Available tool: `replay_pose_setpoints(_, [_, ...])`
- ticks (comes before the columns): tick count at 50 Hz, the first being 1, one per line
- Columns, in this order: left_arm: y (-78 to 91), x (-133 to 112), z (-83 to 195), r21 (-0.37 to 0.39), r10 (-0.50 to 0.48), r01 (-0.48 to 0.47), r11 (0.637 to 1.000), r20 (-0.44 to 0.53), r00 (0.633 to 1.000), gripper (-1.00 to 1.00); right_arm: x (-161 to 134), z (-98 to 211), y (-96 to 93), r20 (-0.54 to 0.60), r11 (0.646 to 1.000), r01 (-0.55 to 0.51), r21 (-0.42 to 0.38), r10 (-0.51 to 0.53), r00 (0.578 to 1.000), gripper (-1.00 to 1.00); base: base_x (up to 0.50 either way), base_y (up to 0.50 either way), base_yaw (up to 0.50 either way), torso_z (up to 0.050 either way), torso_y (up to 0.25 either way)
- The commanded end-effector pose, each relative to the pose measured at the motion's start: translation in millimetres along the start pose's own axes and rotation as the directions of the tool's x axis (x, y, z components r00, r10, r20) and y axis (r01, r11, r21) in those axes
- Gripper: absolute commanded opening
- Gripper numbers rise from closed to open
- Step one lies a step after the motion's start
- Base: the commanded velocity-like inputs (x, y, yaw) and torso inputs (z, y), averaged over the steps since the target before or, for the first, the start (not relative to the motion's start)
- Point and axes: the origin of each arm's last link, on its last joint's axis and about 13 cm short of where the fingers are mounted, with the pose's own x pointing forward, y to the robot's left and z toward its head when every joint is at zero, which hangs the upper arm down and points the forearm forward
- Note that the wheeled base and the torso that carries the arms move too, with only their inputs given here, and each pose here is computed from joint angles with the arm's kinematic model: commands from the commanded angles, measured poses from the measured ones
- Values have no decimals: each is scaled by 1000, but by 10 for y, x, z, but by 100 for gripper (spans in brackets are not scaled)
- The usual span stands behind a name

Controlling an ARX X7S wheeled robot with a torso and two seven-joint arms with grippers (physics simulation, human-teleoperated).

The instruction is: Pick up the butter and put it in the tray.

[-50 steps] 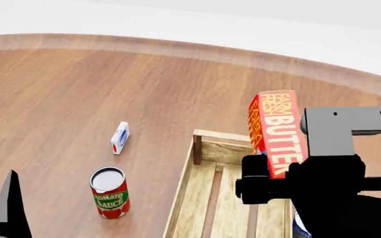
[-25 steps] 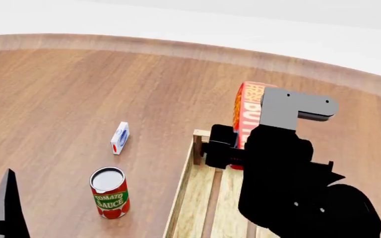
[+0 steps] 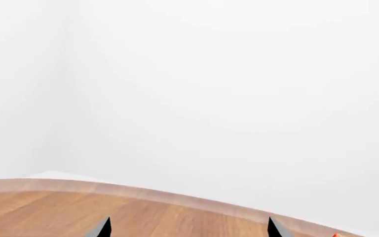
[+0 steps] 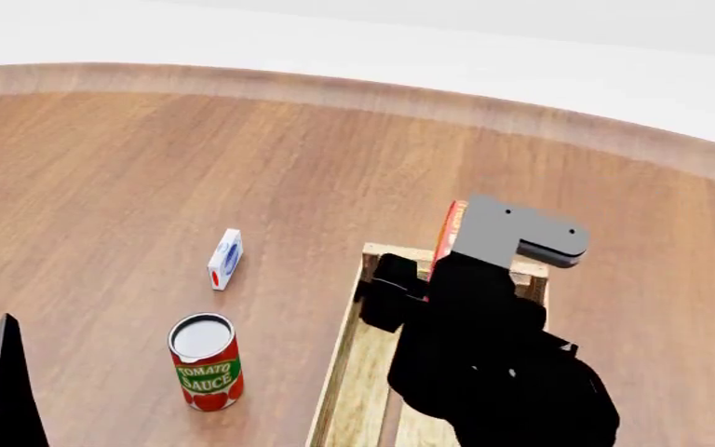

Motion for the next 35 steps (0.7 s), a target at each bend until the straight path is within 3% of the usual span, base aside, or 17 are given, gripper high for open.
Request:
replay_pose_setpoints(1, [19, 14, 22, -18, 13, -13, 1000, 19, 1000, 100, 19, 39, 75, -36, 999, 16, 38, -15, 999, -100, 0, 0, 0, 10, 0])
replay_pose_setpoints(3, [17, 15, 21, -17, 11, -11, 1000, 18, 1000, 100, 13, 44, 78, -41, 999, 5, 38, -3, 999, -100, 0, 0, 0, 0, 0])
replay_pose_setpoints(5, [21, 24, 20, -16, 12, -12, 1000, 16, 1000, 100, 24, 42, 78, -78, 996, -4, 87, 11, 997, -100, 0, 0, 0, 0, 0])
replay_pose_setpoints(11, [24, 23, 28, -13, 12, -11, 1000, 13, 1000, 100, 47, -45, 95, -99, 1000, 6, 6, -6, 995, -100, 0, 0, 0, 0, 2])
replay_pose_setpoints(20, [30, 24, 33, -14, 15, -14, 1000, 12, 1000, 100, 99, -188, 54, -146, 997, 63, -36, -68, 987, -100, 0, 0, 0, 0, 1])
replay_pose_setpoints(35, [24, 16, 50, -19, 12, -11, 1000, 14, 1000, 100, 186, -441, 3, -152, 990, 65, -126, -85, 985, -100, 0, 0, 0, 1, 1])
